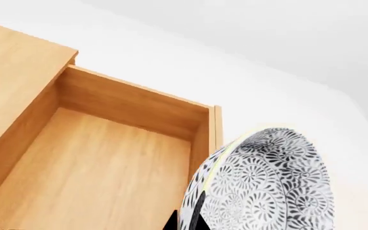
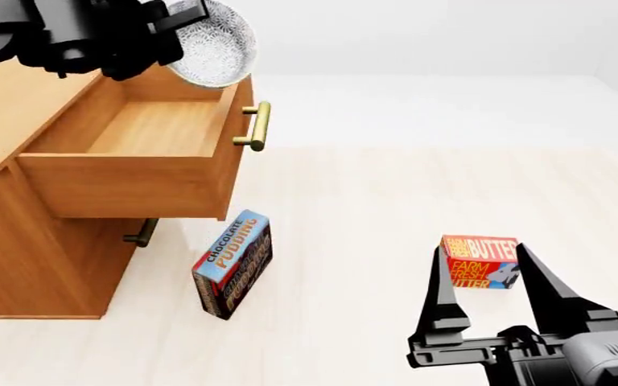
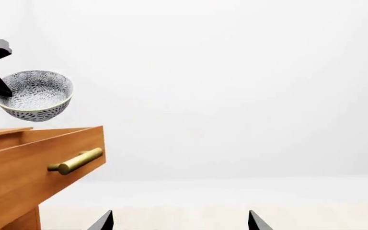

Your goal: Put the bowl in the top drawer of the cabinet.

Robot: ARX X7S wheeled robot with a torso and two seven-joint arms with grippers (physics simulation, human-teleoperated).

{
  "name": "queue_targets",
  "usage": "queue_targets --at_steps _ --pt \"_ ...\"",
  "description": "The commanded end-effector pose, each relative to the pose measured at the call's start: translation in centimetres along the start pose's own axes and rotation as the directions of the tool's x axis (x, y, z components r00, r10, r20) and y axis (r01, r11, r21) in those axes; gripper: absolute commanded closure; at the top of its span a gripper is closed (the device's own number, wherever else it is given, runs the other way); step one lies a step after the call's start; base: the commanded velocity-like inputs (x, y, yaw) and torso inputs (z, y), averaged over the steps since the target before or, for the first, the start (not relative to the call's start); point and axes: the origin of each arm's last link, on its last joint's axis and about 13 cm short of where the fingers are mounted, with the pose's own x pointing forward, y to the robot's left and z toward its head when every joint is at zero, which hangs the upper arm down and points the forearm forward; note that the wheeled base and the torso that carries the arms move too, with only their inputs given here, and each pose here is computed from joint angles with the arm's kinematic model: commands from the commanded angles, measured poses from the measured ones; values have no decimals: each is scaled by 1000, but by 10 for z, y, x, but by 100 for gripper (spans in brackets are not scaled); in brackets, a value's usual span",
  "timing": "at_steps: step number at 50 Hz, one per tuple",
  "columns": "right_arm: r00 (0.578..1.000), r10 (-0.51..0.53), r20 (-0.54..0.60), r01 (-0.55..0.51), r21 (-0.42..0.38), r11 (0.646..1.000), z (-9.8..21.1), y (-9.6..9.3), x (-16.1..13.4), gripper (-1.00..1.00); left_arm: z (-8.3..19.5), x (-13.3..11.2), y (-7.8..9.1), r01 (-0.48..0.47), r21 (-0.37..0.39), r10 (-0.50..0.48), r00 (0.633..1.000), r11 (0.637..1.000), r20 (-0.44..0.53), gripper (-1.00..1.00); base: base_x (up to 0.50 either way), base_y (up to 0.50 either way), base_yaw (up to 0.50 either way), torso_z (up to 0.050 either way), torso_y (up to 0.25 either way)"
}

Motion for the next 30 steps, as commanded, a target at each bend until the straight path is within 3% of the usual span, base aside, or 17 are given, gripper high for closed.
queue_targets --at_steps 1,14,30 --pt "1000 1 -2 -1 -5 1000 0 0 1 -100 7 0 18 -41 -91 46 998 995 53 100 0 0 0 0 0" --pt "1000 5 1 -5 -8 1000 2 1 0 -100 0 11 33 -219 -43 222 971 975 90 100 0 0 0 0 1" --pt "1000 6 -2 -6 -6 1000 1 2 -2 -100 -7 25 37 -325 -20 324 937 946 131 100 0 0 0 0 1"
